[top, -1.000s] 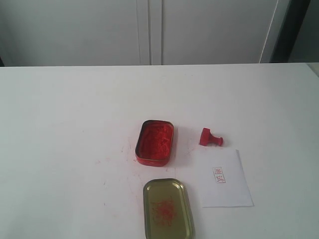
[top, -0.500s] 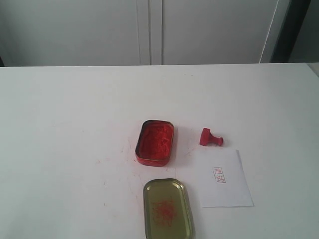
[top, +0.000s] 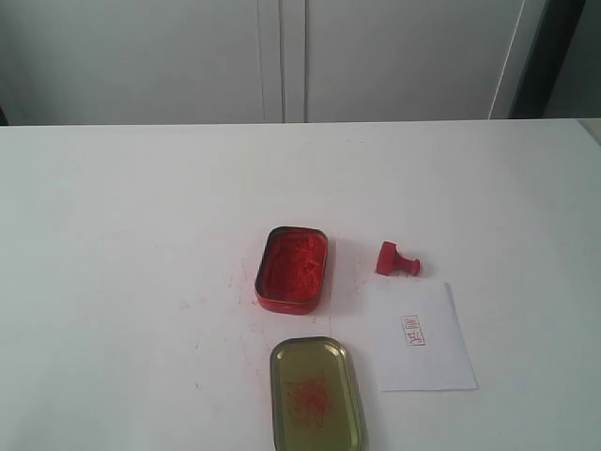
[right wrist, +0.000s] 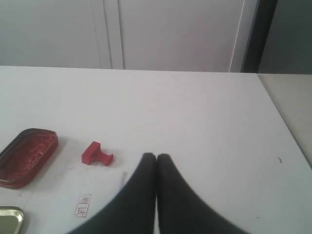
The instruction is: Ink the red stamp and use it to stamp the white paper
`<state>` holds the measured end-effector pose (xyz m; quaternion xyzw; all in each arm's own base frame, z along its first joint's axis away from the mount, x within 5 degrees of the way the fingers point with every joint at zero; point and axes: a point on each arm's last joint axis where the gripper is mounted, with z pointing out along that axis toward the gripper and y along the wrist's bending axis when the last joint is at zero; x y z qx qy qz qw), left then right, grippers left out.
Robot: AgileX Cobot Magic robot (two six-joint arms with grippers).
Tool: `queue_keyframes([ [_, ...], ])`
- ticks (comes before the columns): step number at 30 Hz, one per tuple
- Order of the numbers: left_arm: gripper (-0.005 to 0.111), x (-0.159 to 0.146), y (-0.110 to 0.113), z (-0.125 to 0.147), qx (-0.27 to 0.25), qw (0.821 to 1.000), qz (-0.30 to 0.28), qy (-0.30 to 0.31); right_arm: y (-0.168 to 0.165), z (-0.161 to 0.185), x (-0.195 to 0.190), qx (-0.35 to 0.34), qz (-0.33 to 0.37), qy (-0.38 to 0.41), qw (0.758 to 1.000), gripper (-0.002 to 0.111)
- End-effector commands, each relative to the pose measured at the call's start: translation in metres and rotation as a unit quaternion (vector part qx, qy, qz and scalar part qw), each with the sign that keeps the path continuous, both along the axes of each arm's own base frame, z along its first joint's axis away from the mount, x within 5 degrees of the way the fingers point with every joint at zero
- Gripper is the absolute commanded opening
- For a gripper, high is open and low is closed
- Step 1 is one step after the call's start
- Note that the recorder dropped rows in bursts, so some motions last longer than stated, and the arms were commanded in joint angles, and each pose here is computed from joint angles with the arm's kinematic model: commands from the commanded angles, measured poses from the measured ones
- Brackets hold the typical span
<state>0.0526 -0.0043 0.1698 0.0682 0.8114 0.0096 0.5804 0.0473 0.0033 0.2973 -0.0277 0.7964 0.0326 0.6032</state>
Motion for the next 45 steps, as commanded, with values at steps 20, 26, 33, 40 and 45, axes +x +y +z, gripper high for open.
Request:
queue_keyframes([
  [20, 0.0, 0.0, 0.0, -0.001, 0.001, 1.0, 0.001, 0.0, -0.001, -0.012, -0.004, -0.008, -0.002, -0.008, 1.0, 0.0],
  [26, 0.0, 0.0, 0.0, -0.001, 0.001, 1.0, 0.001, 0.0, -0.002, -0.029, -0.017, -0.002, -0.001, -0.066, 0.998, 0.0],
  [33, 0.0, 0.0, 0.0, -0.001, 0.001, 1.0, 0.001, 0.0, 0.0, -0.07, -0.003, -0.005, 0.002, -0.039, 0.999, 0.0],
  [40, 0.0, 0.0, 0.0, -0.001, 0.001, 1.0, 0.001, 0.0, 0.001, -0.111, 0.005, -0.009, 0.004, -0.012, 1.0, 0.0],
  [45, 0.0, 0.0, 0.0, -0.001, 0.001, 1.0, 0.001, 0.0, 0.001, -0.114, 0.006, -0.009, 0.005, -0.014, 1.0, 0.0],
])
